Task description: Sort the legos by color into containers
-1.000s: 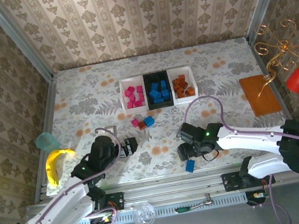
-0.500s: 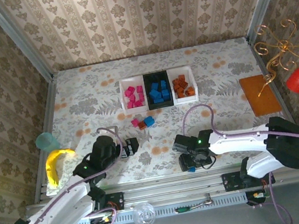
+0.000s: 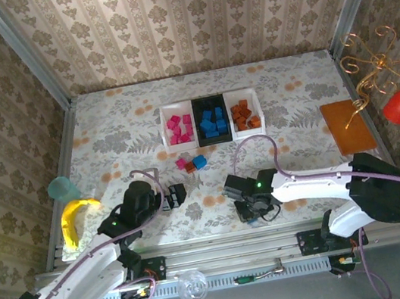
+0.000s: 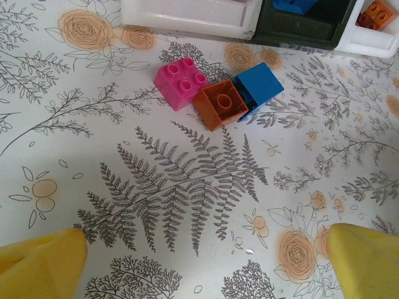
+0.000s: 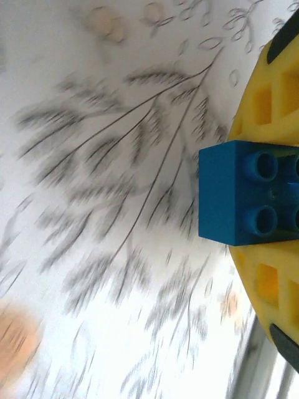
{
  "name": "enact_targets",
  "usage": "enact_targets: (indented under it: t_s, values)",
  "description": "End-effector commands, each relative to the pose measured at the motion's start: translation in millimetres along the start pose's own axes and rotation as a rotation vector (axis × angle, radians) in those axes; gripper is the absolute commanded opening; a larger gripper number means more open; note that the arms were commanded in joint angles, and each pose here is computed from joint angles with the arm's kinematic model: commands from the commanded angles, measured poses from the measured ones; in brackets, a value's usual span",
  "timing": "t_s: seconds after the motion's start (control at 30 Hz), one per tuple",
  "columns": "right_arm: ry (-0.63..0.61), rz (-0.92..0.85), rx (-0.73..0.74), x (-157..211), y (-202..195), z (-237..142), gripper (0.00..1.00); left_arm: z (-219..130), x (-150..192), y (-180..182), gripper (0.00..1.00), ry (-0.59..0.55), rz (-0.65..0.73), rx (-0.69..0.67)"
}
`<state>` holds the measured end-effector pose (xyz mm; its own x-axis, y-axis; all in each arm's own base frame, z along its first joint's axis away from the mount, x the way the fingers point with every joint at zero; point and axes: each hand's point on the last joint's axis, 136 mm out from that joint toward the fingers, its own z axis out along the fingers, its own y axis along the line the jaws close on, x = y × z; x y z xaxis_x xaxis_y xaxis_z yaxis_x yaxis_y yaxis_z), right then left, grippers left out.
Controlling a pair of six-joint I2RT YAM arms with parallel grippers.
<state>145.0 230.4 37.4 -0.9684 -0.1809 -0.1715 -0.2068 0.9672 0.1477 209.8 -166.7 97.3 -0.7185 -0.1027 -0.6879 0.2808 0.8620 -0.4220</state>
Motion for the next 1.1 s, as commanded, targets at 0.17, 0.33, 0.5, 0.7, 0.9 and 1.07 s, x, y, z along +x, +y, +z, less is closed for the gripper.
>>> enact_targets:
  t_s: [0.17,0.33,0.5,0.7,0.9,1.07]
  values:
    - [-0.445,-0.011,-0.110,-153,17,-86,0.28,-1,-5,-5,1.00,0.006,0.011,0.010]
    - [-0.544,0.046,-0.068,-240,3,-91,0.28,0,-4,-6,1.00,0.018,0.003,0.007]
    - [-0.572,0.073,0.061,-315,-15,-76,0.28,-2,-3,-6,1.00,0.029,0.005,0.001]
    - [-0.529,0.142,0.133,-360,-33,-44,0.31,-1,-1,-6,1.00,0.042,0.005,-0.001]
    - [-0.549,0.130,0.117,-383,-24,-49,0.64,4,0,-7,1.00,0.064,0.024,-0.005]
    - [-0.610,0.089,0.068,-374,-7,-86,0.71,18,-3,-10,0.97,0.105,0.055,-0.017]
